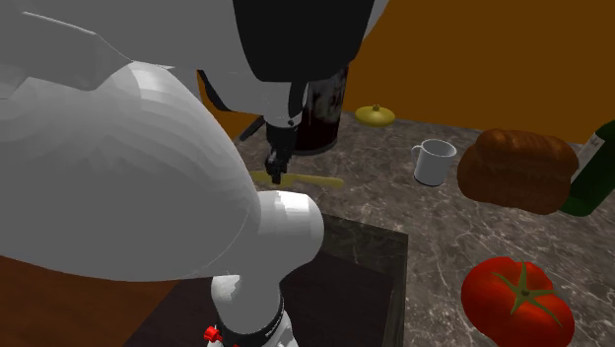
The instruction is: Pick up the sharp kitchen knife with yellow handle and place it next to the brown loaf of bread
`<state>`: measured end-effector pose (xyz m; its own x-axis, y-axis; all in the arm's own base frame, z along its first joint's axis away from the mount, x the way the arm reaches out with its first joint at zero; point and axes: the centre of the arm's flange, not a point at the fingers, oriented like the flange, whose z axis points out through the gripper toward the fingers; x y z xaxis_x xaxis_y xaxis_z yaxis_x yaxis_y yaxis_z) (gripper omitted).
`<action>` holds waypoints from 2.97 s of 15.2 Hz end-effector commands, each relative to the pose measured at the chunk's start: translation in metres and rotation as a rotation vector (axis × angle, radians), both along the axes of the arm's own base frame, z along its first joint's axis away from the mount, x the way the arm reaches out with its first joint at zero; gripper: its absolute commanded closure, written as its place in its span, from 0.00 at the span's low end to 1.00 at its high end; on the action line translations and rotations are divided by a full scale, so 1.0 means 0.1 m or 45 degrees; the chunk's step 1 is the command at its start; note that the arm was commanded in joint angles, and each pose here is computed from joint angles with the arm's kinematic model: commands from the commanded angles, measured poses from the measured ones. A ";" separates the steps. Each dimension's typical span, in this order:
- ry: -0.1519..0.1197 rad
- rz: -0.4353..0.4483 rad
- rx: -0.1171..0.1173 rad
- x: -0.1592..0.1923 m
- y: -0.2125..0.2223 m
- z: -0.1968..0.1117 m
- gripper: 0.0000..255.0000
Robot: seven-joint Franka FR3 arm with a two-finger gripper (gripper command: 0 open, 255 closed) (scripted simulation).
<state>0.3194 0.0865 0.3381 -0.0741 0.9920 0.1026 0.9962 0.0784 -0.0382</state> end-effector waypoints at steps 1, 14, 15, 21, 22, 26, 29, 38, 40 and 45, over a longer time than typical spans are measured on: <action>0.120 0.014 -0.061 0.18 0.14 0.10 0.00; 0.295 0.034 -0.149 0.34 0.35 -0.18 0.00; 0.295 0.034 -0.149 0.34 0.35 -0.18 0.00; 0.295 0.034 -0.149 0.34 0.35 -0.18 1.00; 0.295 0.034 -0.149 0.34 0.35 -0.18 1.00; 0.295 0.034 -0.149 0.34 0.35 -0.18 1.00; 0.295 0.034 -0.149 0.34 0.35 -0.13 1.00; 0.295 0.034 -0.149 0.34 0.35 0.35 1.00; 0.295 0.034 -0.149 0.34 0.35 0.45 1.00; 0.295 0.034 -0.149 0.34 0.35 0.72 1.00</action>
<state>0.3517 0.1216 0.4029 -0.0885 0.9961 0.0045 0.9575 0.0863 -0.2751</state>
